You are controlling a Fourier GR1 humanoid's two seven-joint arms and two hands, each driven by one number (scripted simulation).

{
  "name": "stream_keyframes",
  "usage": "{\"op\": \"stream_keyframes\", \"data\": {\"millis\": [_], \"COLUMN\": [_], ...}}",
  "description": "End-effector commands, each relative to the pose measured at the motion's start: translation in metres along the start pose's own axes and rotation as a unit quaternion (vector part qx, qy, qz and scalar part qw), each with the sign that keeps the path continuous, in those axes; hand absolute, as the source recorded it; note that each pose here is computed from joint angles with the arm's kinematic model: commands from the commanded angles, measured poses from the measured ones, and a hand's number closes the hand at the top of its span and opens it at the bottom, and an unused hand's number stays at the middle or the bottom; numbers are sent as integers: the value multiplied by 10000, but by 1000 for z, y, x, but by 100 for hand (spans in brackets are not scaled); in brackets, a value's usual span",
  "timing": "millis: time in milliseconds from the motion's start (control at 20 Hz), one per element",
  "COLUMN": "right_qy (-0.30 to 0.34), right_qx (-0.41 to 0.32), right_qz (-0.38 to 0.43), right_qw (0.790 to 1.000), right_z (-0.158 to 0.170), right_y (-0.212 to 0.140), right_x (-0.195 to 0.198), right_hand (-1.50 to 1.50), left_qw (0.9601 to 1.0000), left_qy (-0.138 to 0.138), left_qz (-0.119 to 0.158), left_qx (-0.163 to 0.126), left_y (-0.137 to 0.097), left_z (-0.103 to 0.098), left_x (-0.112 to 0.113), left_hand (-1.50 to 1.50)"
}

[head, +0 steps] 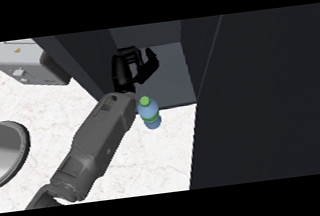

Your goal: Pick up the bottled water, place it into the cabinet and close the cabinet

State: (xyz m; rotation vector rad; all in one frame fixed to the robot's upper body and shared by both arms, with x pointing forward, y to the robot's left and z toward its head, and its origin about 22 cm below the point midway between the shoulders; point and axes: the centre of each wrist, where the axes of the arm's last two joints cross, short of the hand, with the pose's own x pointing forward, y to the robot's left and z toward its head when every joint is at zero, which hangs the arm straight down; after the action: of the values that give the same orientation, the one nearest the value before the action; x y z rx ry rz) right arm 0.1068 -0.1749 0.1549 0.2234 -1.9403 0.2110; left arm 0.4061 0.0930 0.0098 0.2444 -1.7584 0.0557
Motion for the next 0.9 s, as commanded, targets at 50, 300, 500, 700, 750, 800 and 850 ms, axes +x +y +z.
{"op": "stream_keyframes", "data": {"millis": [50,300,500,700,750,800,850], "right_qy": [-127,-248,-206,-270,-271,-228,-232], "right_qx": [131,177,58,223,112,227,198], "right_qz": [-4,-41,45,11,-180,-90,-97], "right_qw": [9998,9995,9998,9994,9994,9994,9995], "right_z": [7,5,3,5,10,6,12], "right_y": [-5,-4,-13,-10,-11,-9,-6], "right_x": [17,15,16,22,20,11,23], "right_hand": [-150,-150,-150,-150,-150,-150,-150], "left_qw": [9995,9967,9978,9990,9989,9985,9990], "left_qy": [-89,-260,-89,-118,-122,-187,-148], "left_qz": [-204,-753,-654,-423,-426,-462,-417], "left_qx": [232,167,30,93,160,211,118], "left_y": [4,16,3,2,4,0,5], "left_z": [-5,-28,-20,-25,-23,-36,-23], "left_x": [-5,9,6,12,9,29,7], "left_hand": [150,-150,-150,-150,-150,-150,-150]}}
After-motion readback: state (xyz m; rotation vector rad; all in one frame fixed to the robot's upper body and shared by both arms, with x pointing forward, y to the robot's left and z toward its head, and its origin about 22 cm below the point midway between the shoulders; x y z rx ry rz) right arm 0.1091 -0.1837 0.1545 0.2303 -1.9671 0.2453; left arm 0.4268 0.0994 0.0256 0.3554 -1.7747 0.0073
